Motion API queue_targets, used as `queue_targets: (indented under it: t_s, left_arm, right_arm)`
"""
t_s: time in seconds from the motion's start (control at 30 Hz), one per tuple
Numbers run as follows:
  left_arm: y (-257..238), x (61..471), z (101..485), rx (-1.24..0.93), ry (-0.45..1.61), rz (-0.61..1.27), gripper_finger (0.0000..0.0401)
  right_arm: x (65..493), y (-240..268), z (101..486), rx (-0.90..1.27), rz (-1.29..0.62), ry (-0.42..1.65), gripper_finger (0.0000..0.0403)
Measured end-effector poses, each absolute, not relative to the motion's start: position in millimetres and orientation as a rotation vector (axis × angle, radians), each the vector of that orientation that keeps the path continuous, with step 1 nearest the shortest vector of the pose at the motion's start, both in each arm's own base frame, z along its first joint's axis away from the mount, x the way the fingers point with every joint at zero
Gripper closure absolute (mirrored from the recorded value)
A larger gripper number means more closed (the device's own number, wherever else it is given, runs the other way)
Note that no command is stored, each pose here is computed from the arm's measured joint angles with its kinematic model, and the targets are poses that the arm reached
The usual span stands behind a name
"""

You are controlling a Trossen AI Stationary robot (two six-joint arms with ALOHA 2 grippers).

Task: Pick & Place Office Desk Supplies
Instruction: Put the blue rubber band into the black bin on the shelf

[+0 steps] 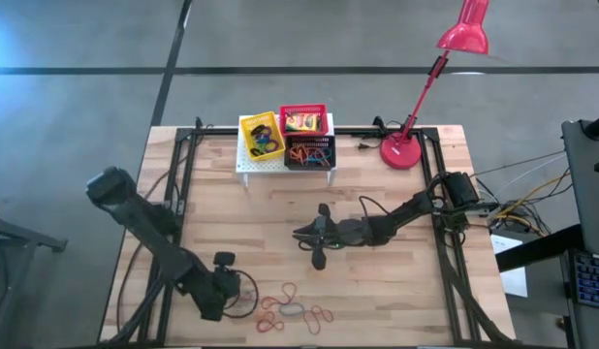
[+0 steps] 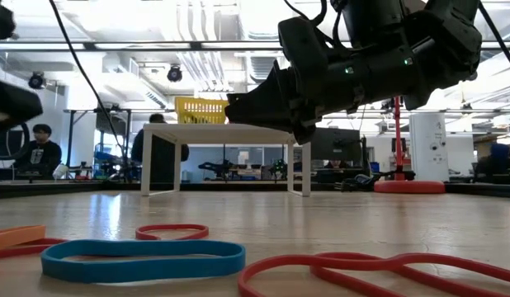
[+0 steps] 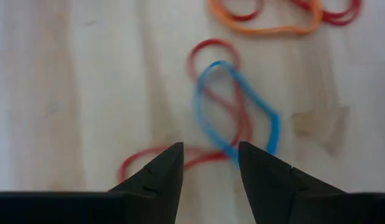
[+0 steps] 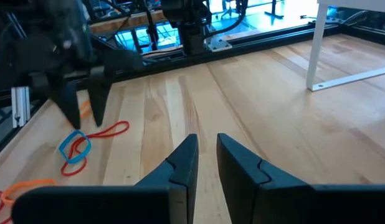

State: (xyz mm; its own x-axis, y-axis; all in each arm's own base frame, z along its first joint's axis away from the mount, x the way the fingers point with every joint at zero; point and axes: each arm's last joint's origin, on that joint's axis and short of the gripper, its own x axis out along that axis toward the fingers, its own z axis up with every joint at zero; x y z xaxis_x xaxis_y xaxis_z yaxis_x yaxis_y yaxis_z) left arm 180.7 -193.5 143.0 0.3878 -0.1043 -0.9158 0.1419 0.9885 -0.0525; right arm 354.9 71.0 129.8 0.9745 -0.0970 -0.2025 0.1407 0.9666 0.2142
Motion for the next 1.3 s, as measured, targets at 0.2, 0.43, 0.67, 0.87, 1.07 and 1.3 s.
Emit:
queue_targets:
  t_s: [0.2, 0.43, 0.67, 0.87, 1.07, 1.3]
  left_arm:
    - [-204, 190, 123, 0.059, 1.146, -0.201, 0.0248]
    - [-203, 189, 125, 0.072, 1.15, -0.208, 0.0329]
    - [-190, 184, 157, 0.121, 1.122, -0.188, 0.0393]
    - [-165, 184, 204, 0.163, 0.88, -0.05, 0.0393]
    - [-128, 203, 234, 0.109, 0.675, 0.147, 0.0393]
    - [-62, 262, 271, 0.129, 0.504, 0.219, 0.0394]
  right_arm:
    - [355, 71, 130, 0.23, -0.121, 0.192, 0.0346]
    - [355, 71, 130, 0.229, -0.122, 0.192, 0.0346]
    - [355, 71, 130, 0.229, -0.122, 0.192, 0.0346]
    - [355, 71, 130, 0.229, -0.122, 0.193, 0.0346]
    - [347, 76, 140, 0.217, -0.109, 0.215, 0.0346]
    - [323, 84, 157, 0.177, -0.133, 0.381, 0.0355]
